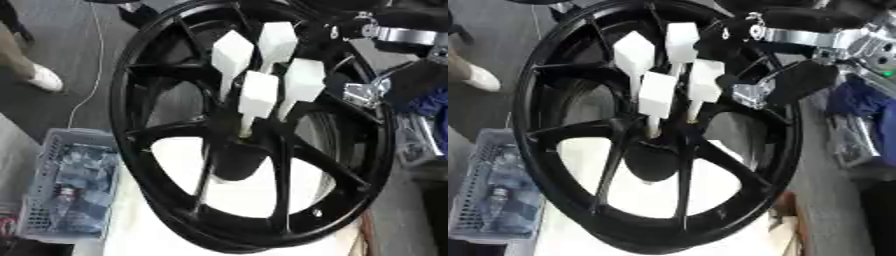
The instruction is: Pull the pin out of the wheel hub.
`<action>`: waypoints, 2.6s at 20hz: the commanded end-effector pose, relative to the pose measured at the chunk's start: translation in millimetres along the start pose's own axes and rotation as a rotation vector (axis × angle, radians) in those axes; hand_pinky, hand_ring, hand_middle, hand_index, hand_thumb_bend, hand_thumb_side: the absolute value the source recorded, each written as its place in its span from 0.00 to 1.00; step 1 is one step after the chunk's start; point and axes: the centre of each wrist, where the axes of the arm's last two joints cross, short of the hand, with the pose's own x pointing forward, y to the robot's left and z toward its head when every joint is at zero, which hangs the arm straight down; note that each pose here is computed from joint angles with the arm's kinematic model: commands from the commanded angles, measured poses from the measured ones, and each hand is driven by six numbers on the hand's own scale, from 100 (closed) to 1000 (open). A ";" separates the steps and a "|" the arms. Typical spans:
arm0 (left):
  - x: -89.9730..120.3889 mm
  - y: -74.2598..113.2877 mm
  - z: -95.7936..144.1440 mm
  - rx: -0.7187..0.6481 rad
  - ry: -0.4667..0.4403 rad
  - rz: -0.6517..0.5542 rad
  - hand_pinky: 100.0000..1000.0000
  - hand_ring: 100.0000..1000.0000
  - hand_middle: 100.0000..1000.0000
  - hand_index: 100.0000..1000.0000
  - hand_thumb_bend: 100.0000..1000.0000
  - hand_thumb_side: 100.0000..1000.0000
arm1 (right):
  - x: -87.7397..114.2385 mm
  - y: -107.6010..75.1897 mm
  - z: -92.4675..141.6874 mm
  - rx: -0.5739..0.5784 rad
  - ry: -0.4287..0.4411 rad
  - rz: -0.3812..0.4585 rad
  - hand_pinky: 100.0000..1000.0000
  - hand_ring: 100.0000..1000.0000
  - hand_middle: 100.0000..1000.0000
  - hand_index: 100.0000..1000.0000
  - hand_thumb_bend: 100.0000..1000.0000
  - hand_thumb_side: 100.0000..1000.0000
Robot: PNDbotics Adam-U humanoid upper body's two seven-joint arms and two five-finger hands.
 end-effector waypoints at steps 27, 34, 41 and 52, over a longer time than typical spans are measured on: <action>6.9 1.6 -2.5 -0.014 -0.016 -0.027 0.78 0.79 0.62 0.71 0.06 0.86 | -1.7 11.6 0.0 0.024 0.065 0.017 0.75 0.99 0.73 0.92 0.00 0.48; 7.0 1.2 -2.3 -0.013 -0.016 -0.025 0.78 0.79 0.61 0.71 0.06 0.86 | -1.5 11.7 -0.6 -0.010 0.059 -0.010 0.71 0.94 0.61 0.83 0.00 0.42; 7.4 1.4 -2.3 -0.010 -0.018 -0.025 0.78 0.78 0.61 0.71 0.05 0.86 | -4.3 17.7 2.0 -0.135 0.065 -0.043 0.62 0.88 0.48 0.65 0.00 0.31; 6.3 2.6 -1.7 0.000 -0.012 -0.025 0.78 0.78 0.61 0.70 0.05 0.86 | -5.0 15.0 4.4 -0.253 0.024 -0.129 0.47 0.79 0.39 0.50 0.00 0.34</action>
